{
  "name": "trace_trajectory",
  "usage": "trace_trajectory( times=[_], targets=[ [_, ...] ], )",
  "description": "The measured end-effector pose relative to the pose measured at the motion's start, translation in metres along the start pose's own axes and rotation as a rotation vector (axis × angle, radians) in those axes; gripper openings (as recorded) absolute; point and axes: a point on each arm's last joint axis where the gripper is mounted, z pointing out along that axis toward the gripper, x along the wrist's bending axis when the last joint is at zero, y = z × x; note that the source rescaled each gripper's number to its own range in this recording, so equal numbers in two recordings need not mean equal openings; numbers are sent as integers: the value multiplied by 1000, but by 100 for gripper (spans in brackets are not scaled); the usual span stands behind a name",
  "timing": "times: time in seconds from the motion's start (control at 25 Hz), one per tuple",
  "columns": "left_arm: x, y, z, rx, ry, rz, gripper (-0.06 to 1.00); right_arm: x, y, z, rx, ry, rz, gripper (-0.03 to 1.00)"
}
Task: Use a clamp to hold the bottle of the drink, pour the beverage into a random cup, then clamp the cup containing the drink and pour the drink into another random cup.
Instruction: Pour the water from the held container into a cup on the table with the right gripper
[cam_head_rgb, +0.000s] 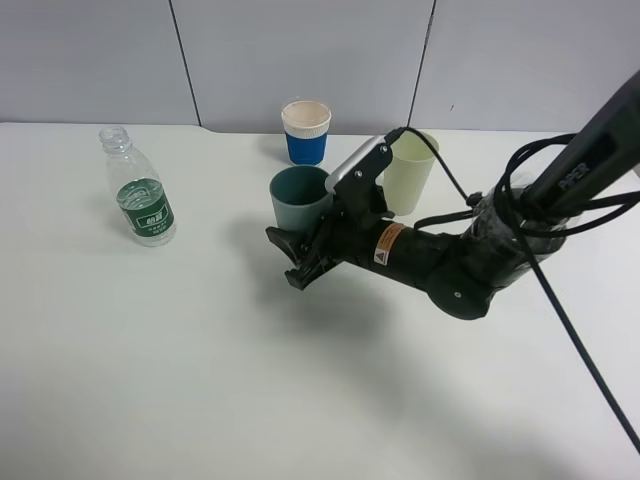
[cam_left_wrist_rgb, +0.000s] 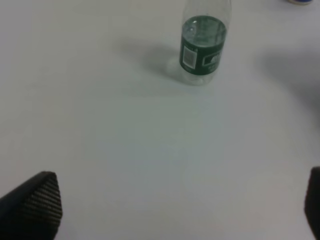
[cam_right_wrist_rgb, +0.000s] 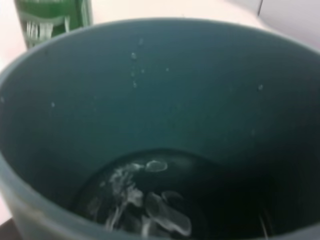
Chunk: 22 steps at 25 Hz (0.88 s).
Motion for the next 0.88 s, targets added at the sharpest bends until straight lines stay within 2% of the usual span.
trace_trajectory(
  times=[0.36, 0.68, 0.88],
  targets=[
    [0, 0, 0, 0, 0, 0, 96, -14, 64, -18, -86, -66, -18, 1],
    [0, 0, 0, 0, 0, 0, 96, -27, 95, -36, -56, -158, 16, 1],
    [0, 0, 0, 0, 0, 0, 96, -45, 109, -53, -23, -222, 38, 1]
  ],
)
